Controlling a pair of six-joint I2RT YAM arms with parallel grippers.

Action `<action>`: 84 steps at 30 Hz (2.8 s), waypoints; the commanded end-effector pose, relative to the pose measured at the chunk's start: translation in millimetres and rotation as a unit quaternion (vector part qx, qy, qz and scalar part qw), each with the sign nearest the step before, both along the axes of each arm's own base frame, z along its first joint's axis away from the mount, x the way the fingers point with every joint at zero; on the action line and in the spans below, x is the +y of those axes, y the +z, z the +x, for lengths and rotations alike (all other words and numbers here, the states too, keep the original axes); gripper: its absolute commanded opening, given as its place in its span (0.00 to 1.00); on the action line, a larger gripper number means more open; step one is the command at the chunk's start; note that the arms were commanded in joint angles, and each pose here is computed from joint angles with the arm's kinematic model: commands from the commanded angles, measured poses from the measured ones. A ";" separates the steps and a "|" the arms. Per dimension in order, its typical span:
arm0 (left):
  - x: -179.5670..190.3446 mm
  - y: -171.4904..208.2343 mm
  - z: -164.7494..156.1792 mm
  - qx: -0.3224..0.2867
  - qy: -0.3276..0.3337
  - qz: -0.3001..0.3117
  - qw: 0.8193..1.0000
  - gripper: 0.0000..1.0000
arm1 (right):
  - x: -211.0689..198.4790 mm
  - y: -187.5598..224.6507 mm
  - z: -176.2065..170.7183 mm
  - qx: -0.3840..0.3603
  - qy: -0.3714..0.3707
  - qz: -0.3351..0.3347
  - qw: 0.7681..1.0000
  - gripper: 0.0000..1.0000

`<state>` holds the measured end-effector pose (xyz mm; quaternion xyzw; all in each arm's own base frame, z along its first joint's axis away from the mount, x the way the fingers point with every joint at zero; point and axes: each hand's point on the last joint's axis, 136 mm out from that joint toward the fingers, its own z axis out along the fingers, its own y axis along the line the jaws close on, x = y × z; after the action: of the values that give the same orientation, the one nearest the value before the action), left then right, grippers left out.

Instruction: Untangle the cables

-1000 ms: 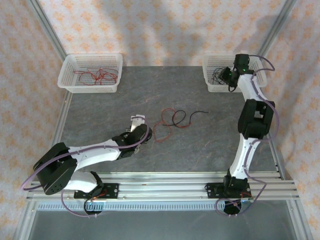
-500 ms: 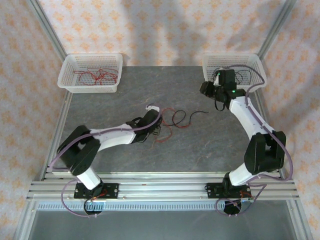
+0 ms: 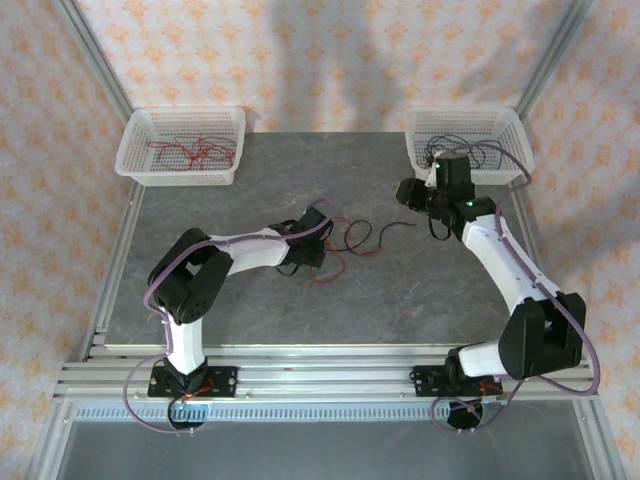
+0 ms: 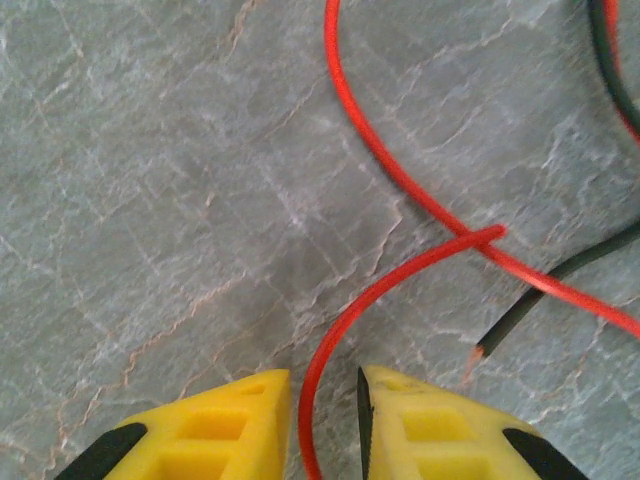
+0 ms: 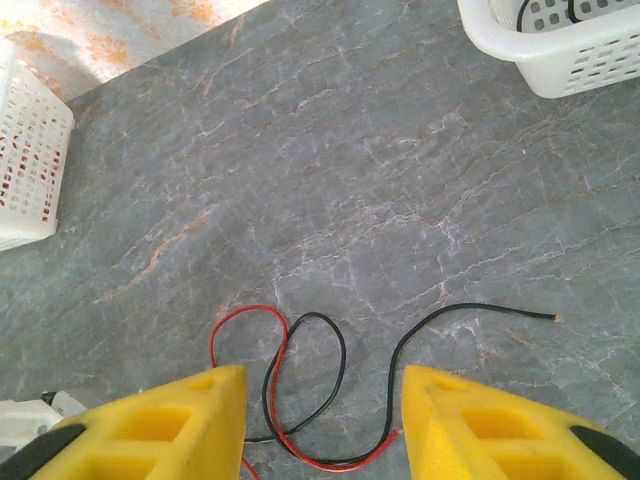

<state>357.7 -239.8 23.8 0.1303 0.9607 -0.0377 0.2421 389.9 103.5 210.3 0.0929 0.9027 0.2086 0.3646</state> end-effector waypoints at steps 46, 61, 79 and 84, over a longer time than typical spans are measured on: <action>40.5 106.3 16.1 -0.144 0.101 0.006 0.984 0.00 | 124.3 -161.6 44.6 0.114 0.072 -0.198 0.971 0.30; 58.5 184.9 22.4 -0.221 0.126 0.010 0.967 0.00 | 105.0 -202.9 43.0 0.137 0.046 -0.268 0.952 0.13; 126.8 376.4 24.9 -0.445 0.253 0.031 0.859 0.00 | 82.6 -207.3 11.0 0.154 0.033 -0.273 0.949 0.05; 137.1 397.5 26.2 -0.475 0.274 0.039 0.836 0.00 | 86.9 -199.3 11.5 0.149 0.038 -0.262 0.953 0.06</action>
<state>390.6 -137.9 367.0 -0.0517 0.7837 0.1020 0.6105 426.3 214.2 28.1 -0.0131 0.9607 0.0021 0.2773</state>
